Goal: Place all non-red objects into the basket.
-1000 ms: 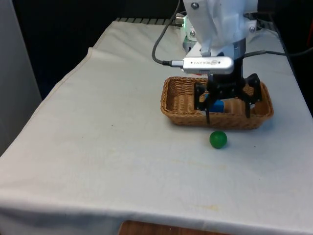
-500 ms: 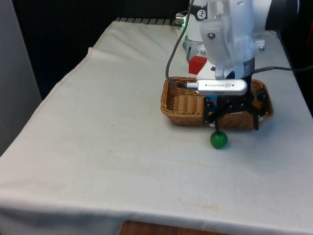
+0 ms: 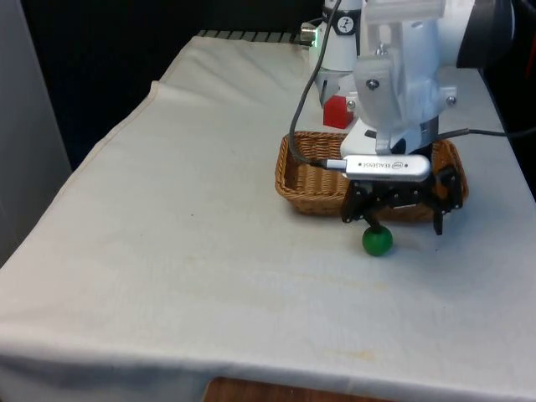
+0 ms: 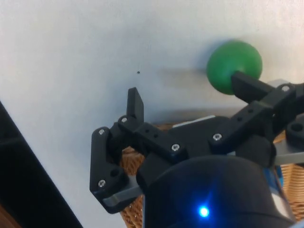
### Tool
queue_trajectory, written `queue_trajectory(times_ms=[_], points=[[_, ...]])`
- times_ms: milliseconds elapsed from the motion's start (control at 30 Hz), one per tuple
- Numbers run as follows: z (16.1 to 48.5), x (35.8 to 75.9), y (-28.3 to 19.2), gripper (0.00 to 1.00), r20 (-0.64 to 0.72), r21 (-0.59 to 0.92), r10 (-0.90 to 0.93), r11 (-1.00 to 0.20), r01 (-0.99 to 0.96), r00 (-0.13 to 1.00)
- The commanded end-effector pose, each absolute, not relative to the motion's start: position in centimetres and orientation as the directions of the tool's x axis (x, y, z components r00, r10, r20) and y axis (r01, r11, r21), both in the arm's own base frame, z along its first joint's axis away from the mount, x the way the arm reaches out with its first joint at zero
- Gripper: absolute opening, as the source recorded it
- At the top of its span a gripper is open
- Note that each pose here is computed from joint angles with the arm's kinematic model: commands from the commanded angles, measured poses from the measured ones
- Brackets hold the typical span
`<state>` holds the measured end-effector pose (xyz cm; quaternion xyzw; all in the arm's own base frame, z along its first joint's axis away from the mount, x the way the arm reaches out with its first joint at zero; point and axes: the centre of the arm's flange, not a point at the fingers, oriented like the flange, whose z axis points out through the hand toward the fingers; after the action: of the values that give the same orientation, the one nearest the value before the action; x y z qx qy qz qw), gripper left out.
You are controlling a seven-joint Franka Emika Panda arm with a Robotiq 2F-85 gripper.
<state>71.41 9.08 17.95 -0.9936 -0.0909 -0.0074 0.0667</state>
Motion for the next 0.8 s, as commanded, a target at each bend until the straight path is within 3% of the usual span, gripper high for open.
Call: queue_trajectory(times_ms=[0,433,767], points=[[17.8,71.5,9.1,1.00,0.018,-0.125,0.184,-0.975,0.184,0.983],[21.5,71.3,9.1,1.00,0.004,-0.133,0.189,-0.973,0.188,0.982],[21.2,71.6,9.2,1.00,-0.016,-0.138,0.205,-0.970,0.201,0.979]])
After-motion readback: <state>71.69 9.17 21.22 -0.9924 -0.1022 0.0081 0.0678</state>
